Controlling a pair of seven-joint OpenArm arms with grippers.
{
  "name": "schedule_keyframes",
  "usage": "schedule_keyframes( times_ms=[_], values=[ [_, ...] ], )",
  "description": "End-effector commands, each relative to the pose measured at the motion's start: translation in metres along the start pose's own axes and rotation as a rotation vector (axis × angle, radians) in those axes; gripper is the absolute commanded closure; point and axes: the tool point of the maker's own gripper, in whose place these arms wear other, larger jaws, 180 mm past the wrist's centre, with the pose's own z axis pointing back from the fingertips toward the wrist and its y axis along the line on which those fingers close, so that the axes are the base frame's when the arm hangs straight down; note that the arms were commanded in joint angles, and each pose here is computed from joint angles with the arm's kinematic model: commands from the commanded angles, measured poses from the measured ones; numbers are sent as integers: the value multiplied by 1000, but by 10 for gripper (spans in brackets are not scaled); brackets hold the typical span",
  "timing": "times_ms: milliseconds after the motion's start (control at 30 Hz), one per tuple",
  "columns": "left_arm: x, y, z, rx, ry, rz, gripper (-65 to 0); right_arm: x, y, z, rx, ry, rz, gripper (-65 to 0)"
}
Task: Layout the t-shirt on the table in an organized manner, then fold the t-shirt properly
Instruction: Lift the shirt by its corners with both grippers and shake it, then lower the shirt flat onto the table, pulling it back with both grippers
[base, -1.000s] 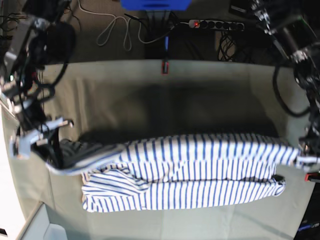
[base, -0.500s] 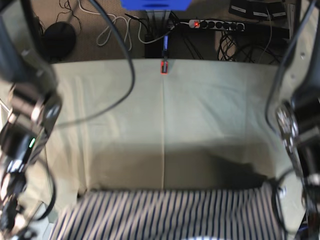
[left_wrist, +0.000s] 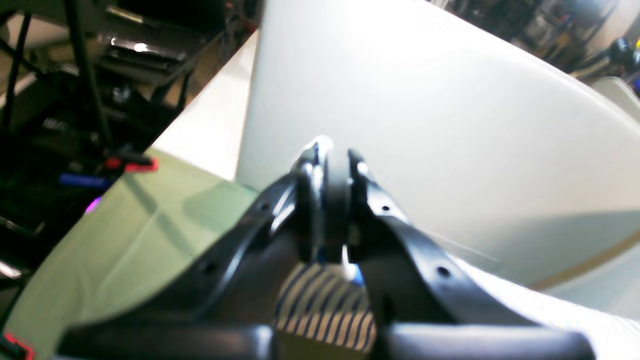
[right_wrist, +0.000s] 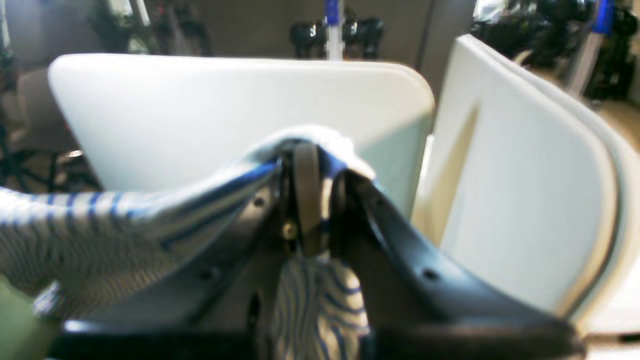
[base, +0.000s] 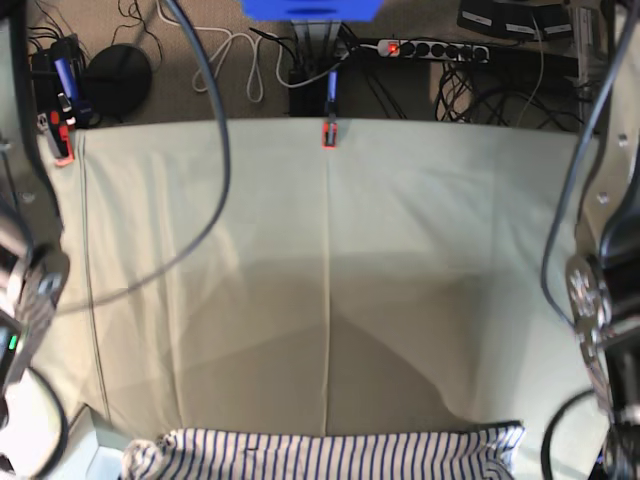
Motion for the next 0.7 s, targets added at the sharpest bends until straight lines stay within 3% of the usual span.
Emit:
schedule_keyframes(
  times_ms=[0,200,367,667],
  values=[
    [20,13,10,14,-68,7,-1,15,-5,10,-10,-54,30,0],
    [-86,75,58,102,111,4,-1,-72,30,80,29,45,49,0],
    [-161,110,117,135,233,50,-1,-128,61,151,66,158,71,0],
    [-249,171,221,210,436,235,-1,-188,69,272,-71,334,4,0]
  ],
)
